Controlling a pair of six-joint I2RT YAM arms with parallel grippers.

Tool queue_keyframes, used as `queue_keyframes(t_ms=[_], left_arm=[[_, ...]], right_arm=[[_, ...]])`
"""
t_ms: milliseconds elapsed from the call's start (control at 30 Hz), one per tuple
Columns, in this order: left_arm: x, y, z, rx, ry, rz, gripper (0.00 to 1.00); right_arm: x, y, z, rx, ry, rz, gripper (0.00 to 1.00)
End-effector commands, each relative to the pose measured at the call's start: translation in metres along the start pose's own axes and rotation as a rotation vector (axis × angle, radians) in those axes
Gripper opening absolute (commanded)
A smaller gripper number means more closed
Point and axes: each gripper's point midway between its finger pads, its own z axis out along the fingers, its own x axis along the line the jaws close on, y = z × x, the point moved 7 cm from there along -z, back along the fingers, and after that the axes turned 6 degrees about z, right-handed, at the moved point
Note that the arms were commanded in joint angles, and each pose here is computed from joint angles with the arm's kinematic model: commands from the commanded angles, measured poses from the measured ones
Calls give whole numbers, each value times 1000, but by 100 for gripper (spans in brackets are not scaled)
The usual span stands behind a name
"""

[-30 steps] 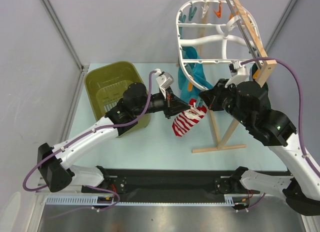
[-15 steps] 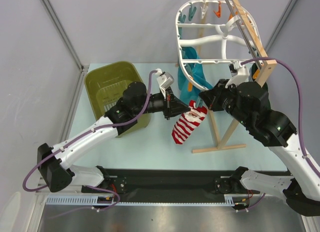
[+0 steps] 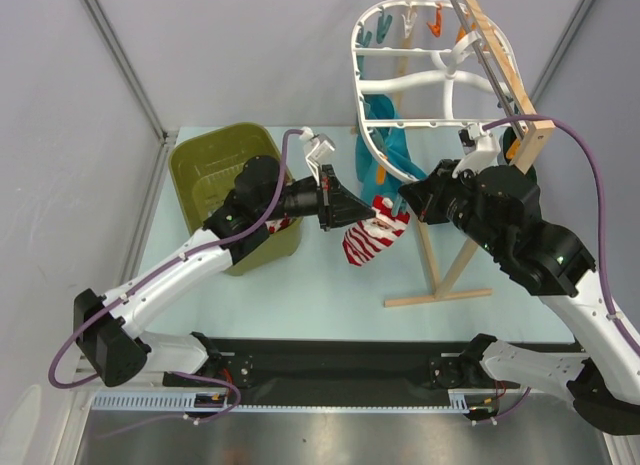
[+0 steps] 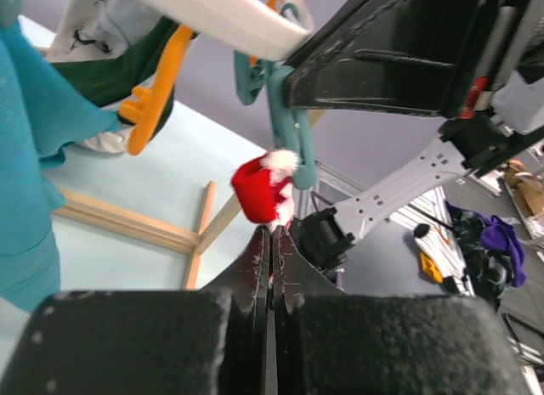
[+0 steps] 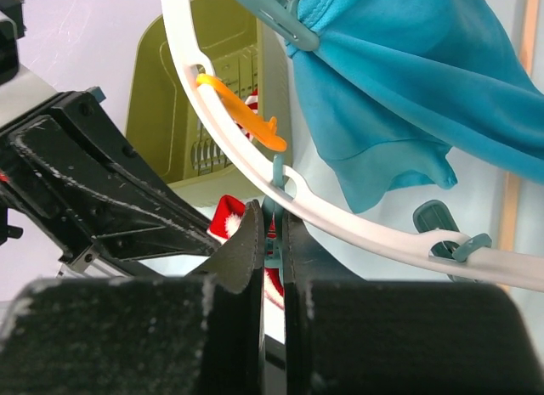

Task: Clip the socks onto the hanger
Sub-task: Clamp the sock onto the hanger.

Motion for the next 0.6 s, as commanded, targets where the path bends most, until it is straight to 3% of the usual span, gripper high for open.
queue_keyframes(t_ms=[0,400,433,467,567], left_arm=[[-10,13,0,-42,-81,3,0],[-11,14,0,-66,-128,-14,0],[-10,14,-1,-71,-122,-13,0],[-11,14,0,-70,-126,-15,0],[-9,14,1,-76,-128,-26,0]], right_arm=[[7,-9,-6,60,81,-13,0],[7,-9,-8,65,80,-13,2],[7,-9,-8,66,79,-10,8],[7,-9,-9,65,77,-8,24],[7,-8,-10,66,75,-6,39]])
